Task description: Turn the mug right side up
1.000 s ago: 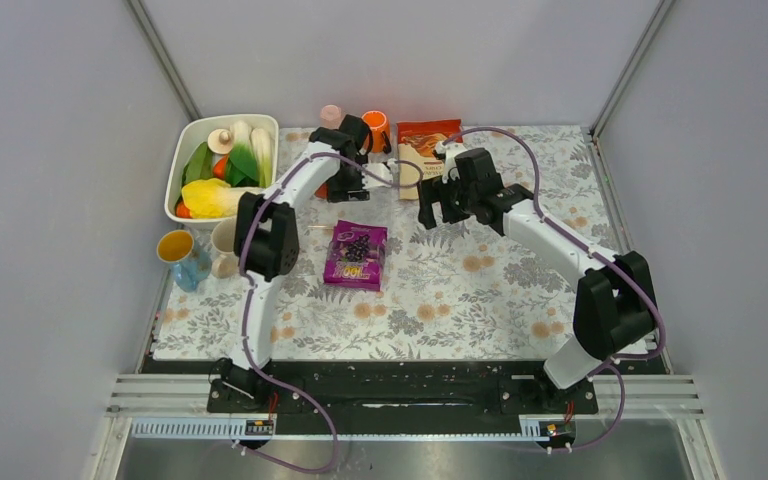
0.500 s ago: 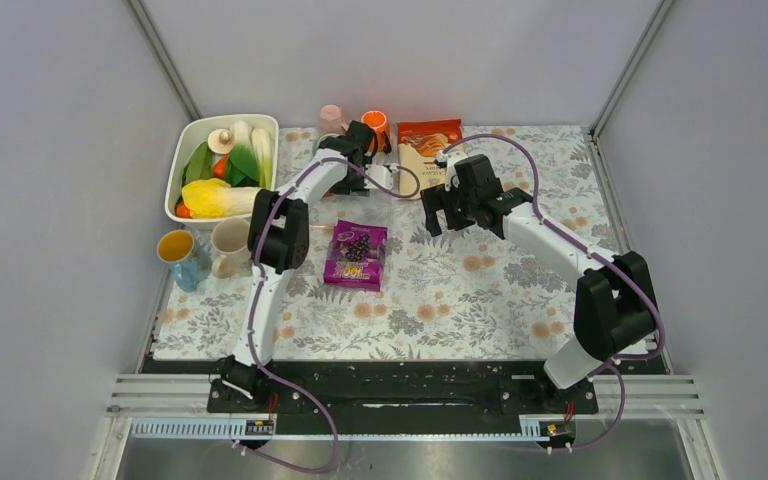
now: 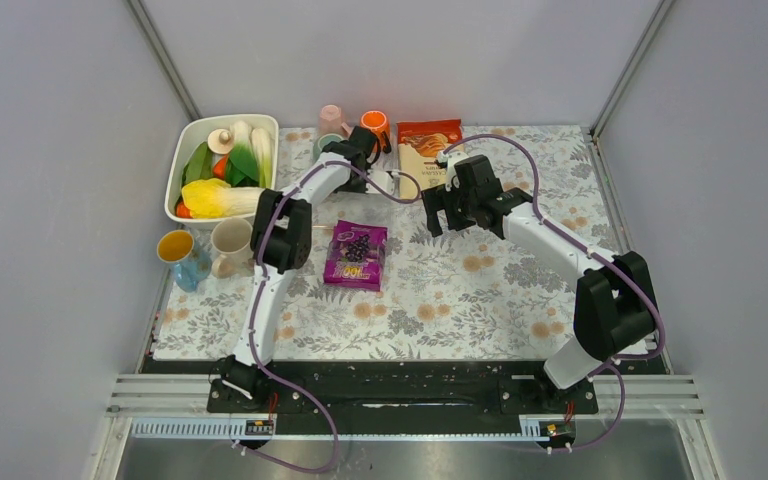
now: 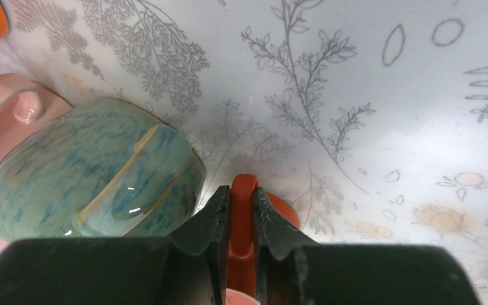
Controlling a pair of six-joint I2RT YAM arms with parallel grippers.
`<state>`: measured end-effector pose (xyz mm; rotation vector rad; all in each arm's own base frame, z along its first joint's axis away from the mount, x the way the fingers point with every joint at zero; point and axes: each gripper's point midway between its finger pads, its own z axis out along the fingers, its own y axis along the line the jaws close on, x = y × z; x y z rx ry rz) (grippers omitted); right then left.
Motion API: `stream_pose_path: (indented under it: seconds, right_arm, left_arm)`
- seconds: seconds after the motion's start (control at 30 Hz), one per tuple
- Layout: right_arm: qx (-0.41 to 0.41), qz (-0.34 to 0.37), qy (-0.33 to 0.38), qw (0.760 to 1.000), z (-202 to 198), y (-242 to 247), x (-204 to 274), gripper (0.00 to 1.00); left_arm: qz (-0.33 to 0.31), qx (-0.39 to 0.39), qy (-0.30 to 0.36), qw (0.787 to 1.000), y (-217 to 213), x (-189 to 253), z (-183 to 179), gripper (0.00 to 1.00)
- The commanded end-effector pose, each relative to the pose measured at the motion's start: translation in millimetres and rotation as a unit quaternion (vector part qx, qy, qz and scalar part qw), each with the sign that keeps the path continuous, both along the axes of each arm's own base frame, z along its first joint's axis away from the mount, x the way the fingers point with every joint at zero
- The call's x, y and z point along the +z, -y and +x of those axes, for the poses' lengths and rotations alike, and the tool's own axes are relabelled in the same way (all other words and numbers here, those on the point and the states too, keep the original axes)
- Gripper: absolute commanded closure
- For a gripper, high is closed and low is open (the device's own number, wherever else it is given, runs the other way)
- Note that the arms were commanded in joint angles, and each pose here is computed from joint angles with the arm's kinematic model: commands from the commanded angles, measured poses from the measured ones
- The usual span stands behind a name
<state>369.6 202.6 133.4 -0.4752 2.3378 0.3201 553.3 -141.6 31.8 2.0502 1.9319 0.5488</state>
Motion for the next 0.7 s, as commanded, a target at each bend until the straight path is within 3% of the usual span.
stream_pose_path:
  seconds: [0.0,0.17,0.3,0.57,0.63,0.67]
  right_arm:
    - [-0.004,0.006,0.024,1.0,6,0,18,0.01]
    - [-0.005,0.005,0.028,1.0,3,3,24,0.01]
    - [-0.004,0.011,0.031,0.999,-1,3,29,0.01]
    - [0.017,0.063,0.045,0.997,-5,-13,44,0.01]
    - [0.036,0.09,0.056,0.994,-7,-22,55,0.01]
    - [0.066,0.129,0.068,0.987,-14,-35,67,0.01]
  left_arm:
    - [-0.017,0.02,0.024,0.999,-5,27,1,1.0]
    - [-0.045,0.046,0.05,0.997,-1,50,1,1.0]
    - [-0.115,0.086,0.078,0.986,11,84,-1,1.0]
    - [-0.238,0.16,0.086,0.954,25,137,-29,1.0]
    - [-0.271,0.182,0.081,0.942,30,151,-37,1.0]
    - [-0.31,0.216,0.071,0.923,36,168,-48,1.0]
